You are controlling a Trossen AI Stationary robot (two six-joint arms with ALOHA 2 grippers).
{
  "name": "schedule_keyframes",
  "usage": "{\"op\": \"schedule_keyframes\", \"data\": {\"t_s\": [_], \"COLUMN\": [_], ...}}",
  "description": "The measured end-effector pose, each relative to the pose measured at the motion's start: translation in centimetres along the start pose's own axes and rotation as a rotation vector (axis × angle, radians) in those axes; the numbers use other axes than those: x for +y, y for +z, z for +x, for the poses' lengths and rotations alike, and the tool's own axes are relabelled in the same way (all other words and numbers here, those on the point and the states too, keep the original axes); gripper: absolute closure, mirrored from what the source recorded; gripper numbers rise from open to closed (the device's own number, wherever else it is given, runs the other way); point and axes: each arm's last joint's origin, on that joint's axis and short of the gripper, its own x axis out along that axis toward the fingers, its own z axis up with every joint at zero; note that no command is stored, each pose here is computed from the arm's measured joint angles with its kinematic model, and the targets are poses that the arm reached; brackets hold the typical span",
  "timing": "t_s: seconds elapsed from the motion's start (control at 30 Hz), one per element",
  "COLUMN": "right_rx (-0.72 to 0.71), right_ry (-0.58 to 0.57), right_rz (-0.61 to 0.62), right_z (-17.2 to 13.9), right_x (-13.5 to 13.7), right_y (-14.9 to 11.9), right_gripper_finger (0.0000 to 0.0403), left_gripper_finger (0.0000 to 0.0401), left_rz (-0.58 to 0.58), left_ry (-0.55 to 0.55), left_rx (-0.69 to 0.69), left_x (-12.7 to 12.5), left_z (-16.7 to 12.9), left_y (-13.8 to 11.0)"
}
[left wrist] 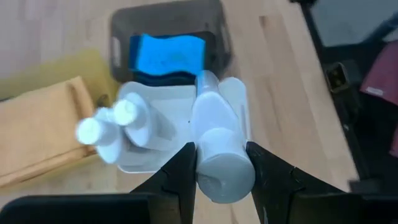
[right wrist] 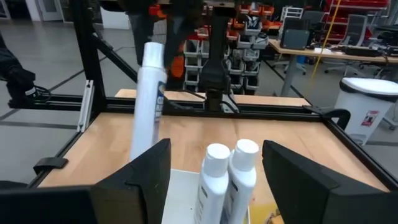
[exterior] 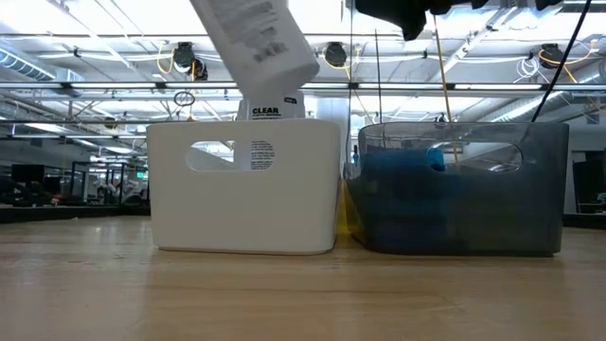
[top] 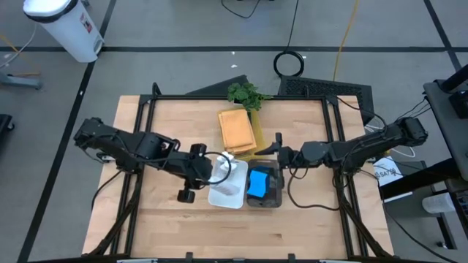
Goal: Pick & Place Kitchen Items
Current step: Put the plastic restorer bottle into the white bin
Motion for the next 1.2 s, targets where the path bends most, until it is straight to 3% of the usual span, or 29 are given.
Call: {"op": "schedule_keyframes", "data": {"t_s": [0.2,0.57,0.87,0.93,1.2], "right_rx": [0.0,-0.002,-0.002,-0.002,0.003], "right_ry": [0.001,0.0,0.0,0.0,0.0], "right_rz": [0.0,0.0,0.0,0.0,-0.002], "right_z": [0.0,0.0,0.0,0.0,0.0], "right_x": [0.0,0.0,0.0,0.0,0.0], "right_y": [0.0,0.0,0.0,0.0,0.0], "right_gripper_finger": [0.0181,0.0181,0.0181,0.0181,0.0181], "left_gripper_finger": [0.0283,0.0283,0.0283,0.026,0.0091], "left_rz": [0.0,0.058,0.026,0.027,0.067], "left_ry": [0.003,-0.006,-0.002,-0.004,-0.015], "left_rx": [0.053,0.308,0.354,0.33,0.286], "left_x": [0.0,-0.7,-0.1,-0.1,-0.2], "left_z": [1.5,9.3,10.8,10.7,10.7], "left_y": [-0.6,-1.1,-1.1,-1.0,-0.6]}}
